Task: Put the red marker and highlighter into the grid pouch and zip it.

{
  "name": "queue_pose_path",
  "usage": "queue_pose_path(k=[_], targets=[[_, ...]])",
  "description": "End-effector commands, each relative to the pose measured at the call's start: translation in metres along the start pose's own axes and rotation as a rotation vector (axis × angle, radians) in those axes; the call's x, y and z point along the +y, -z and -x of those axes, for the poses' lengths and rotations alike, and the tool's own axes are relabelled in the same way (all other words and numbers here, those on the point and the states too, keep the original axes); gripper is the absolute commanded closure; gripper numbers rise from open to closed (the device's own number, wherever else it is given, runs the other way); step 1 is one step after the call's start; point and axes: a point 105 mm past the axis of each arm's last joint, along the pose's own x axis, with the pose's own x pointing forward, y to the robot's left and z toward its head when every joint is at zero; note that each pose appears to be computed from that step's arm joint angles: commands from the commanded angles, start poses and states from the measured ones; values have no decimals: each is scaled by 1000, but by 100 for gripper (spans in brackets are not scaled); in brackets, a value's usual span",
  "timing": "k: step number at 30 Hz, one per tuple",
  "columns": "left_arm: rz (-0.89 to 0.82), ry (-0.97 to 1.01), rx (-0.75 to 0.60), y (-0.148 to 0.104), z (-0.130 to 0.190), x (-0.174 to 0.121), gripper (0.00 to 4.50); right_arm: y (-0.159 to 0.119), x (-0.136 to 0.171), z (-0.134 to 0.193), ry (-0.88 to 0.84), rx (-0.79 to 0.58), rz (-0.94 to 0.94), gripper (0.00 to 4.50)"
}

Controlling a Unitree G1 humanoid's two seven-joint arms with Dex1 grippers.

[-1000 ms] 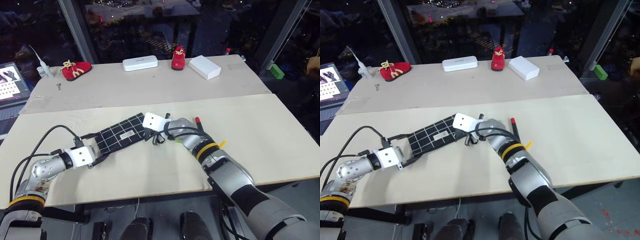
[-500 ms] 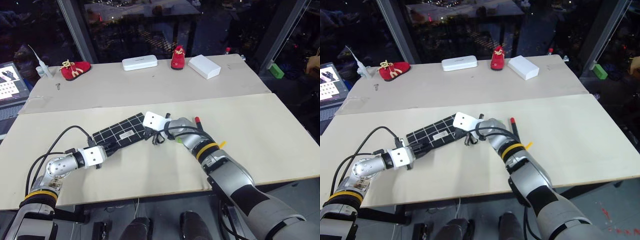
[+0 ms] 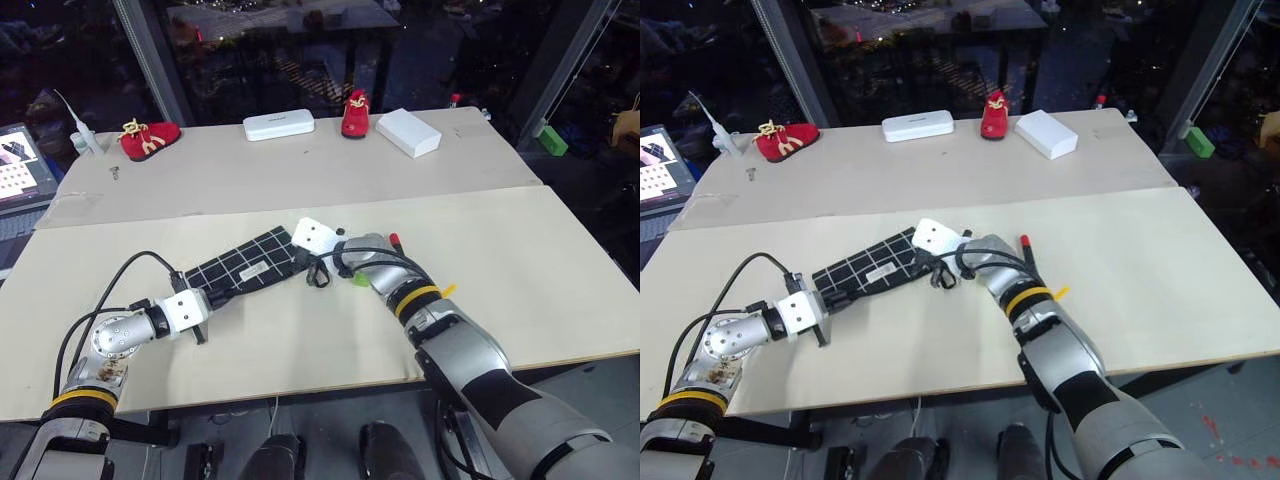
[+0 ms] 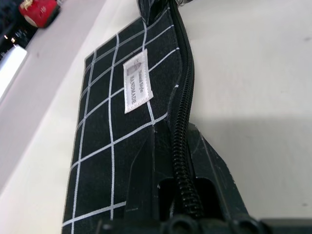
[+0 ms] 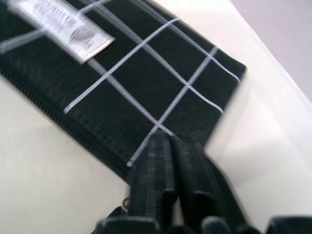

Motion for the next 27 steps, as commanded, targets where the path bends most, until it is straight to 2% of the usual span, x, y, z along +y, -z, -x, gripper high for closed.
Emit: queue_pose_path(k=[1, 4, 7, 11, 15, 19, 27], targets=[[117, -68, -36, -6, 2, 5, 450, -48, -29, 26, 21, -197, -135, 245], [232, -166, -83, -14, 3, 15, 450, -61, -48, 62, 24, -270, -215, 141], [311, -239, -110, -22, 4, 25, 450, -62, -53, 92, 18, -284, -231, 141], [366, -291, -124, -32, 1, 34, 450, -48, -42, 98, 30, -210, -242, 141], [371, -290, -113, -35, -3, 36, 450, -28, -22, 84, 38, -129, -285, 141], [373, -273, -97, -32, -5, 33, 450, -27, -9, 68, 47, -115, -310, 141], [379, -252, -103, -33, -9, 28, 450, -30, -20, 45, 128, -104, -340, 141]])
